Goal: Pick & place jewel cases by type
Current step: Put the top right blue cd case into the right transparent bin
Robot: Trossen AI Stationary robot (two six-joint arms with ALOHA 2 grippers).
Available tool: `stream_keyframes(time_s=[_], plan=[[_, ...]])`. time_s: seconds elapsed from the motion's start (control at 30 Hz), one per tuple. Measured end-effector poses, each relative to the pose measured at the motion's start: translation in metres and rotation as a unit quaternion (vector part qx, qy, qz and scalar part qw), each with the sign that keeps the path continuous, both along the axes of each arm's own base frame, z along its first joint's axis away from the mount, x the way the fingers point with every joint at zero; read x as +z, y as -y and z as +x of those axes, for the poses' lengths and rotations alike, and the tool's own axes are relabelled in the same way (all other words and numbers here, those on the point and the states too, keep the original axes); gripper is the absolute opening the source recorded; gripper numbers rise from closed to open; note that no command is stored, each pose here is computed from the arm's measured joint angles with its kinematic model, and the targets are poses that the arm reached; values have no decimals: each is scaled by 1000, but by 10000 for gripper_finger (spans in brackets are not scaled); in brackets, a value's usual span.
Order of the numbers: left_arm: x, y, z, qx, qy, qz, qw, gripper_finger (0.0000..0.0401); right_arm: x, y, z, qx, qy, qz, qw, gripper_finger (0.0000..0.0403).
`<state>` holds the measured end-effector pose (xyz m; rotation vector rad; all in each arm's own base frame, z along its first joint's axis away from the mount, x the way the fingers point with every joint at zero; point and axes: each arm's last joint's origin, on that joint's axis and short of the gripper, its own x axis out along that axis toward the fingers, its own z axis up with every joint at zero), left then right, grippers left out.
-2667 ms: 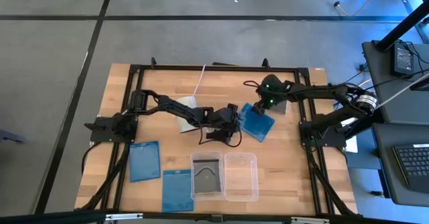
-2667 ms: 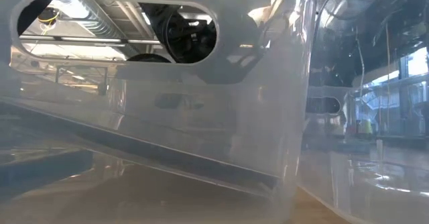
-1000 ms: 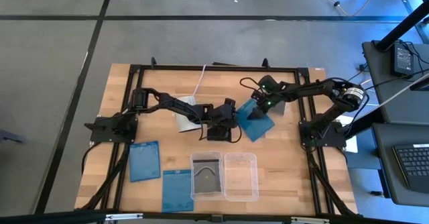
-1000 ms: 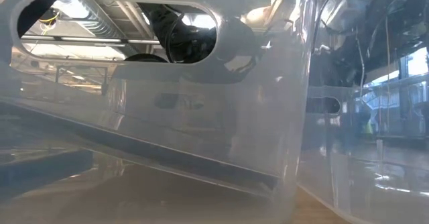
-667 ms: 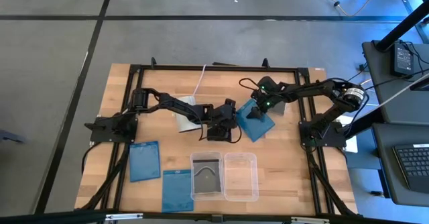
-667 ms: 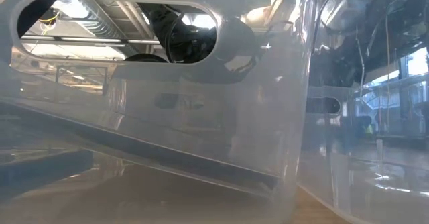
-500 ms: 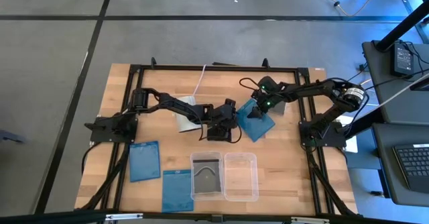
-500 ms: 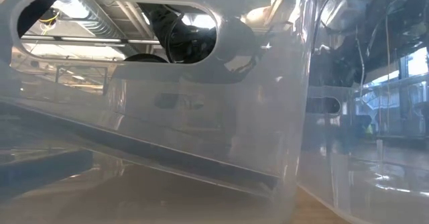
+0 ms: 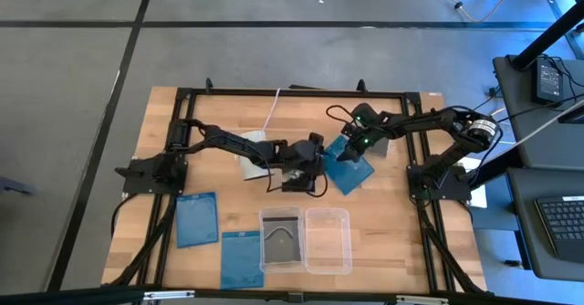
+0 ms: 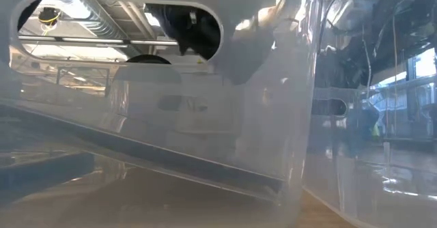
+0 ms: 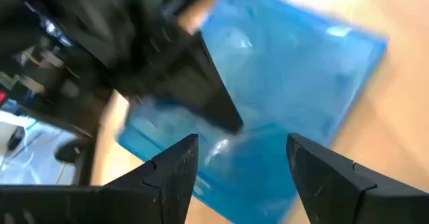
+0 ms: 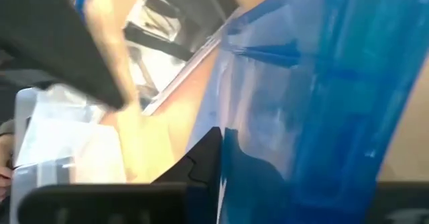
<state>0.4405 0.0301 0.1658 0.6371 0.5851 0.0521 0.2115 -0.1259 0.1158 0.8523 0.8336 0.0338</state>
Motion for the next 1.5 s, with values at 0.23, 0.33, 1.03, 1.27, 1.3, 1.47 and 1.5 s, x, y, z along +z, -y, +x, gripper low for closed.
stream_keyframes(time_s=[0.23, 0.33, 1.03, 1.27, 1.3, 1.47, 1.5], plan=[[35, 3, -7, 15, 51, -42, 998, 222, 4, -1, 2, 25, 39, 20, 999, 45], [47, 3, -11, 22, 58, -53, 997, 222, 8, -1, 2, 27, 46, 17, 998, 29], [175, 8, -107, 77, 101, -168, 978, 222, 108, -31, 0, 136, 315, -79, 936, 14], [178, 9, -122, 100, 72, -189, 974, 222, 150, -85, 8, 310, 506, -169, 787, 13], [177, 9, -123, 104, 67, -193, 973, 222, 152, -93, 9, 331, 527, -182, 761, 14], [171, 8, -123, 121, 44, -207, 970, 222, 145, -130, 18, 409, 586, -220, 664, 18], [170, 8, -124, 123, 38, -208, 970, 222, 142, -136, 21, 419, 593, -222, 650, 18]])
